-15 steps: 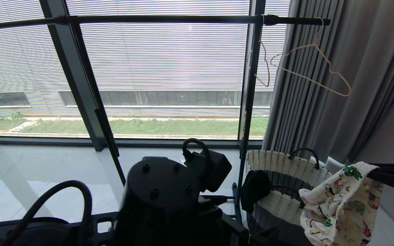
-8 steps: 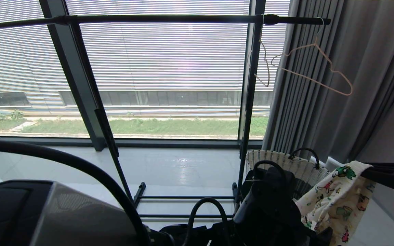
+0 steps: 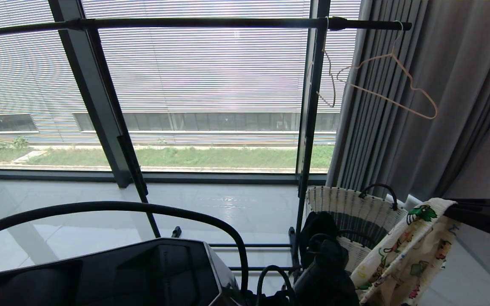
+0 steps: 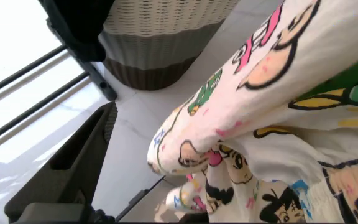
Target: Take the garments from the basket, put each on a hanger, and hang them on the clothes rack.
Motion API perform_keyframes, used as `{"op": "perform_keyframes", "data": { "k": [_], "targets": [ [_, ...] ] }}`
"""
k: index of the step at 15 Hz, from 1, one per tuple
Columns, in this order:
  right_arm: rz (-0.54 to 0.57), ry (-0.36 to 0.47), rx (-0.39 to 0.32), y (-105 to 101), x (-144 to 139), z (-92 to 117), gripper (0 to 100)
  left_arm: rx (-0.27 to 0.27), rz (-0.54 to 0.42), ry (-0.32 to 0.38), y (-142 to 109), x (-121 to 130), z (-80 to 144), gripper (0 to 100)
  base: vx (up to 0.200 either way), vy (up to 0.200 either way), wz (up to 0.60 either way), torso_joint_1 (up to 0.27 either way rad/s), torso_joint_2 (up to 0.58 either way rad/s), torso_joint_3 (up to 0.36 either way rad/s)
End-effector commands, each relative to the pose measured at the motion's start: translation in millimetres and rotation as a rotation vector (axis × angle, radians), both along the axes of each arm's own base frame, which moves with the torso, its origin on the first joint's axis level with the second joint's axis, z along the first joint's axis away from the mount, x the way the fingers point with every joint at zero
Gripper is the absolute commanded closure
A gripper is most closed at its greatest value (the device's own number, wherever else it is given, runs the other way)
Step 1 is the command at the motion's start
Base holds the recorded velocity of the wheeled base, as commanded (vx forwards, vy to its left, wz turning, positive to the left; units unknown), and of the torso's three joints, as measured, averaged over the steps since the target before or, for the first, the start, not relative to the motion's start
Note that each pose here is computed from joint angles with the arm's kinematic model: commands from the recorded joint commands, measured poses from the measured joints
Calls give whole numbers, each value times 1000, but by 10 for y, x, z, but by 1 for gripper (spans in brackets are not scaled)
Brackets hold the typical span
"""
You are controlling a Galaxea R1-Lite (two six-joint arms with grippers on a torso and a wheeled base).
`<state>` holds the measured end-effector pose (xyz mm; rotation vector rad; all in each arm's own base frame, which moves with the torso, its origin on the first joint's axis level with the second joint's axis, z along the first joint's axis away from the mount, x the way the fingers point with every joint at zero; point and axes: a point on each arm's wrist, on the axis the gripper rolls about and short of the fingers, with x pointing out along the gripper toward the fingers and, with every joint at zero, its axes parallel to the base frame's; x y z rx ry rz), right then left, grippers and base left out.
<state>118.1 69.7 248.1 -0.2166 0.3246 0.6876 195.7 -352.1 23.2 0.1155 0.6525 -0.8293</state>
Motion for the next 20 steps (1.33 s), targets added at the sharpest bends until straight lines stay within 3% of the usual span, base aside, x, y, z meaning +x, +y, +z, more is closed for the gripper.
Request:
{"op": "perform_keyframes", "data": {
  "k": [1,7,8,13,16,18,20],
  "targets": [
    [6,16,-12,31,41,-29,100,34,9,-8,153,-79,46,0,0,0,0,0,0,0],
    [69,65,-43,128,23,-169,100,92,-13,-44,722,-380,358,0,0,0,0,0,0,0],
    [82,70,-46,144,14,-184,100,93,-16,-47,771,-407,387,100,0,0,0,0,0,0],
    [103,89,-59,181,12,-232,100,128,-22,-149,1164,-577,628,100,0,0,0,0,0,0],
    [152,103,-72,276,16,-258,100,176,-11,-297,1370,-570,832,100,0,0,0,0,0,0],
    [171,103,-72,339,45,-274,100,244,74,-383,1490,-473,912,100,0,0,0,0,0,0],
    [179,91,-65,368,57,-258,100,211,141,-412,1559,-337,1074,100,0,0,0,0,0,0]
  ]
}}
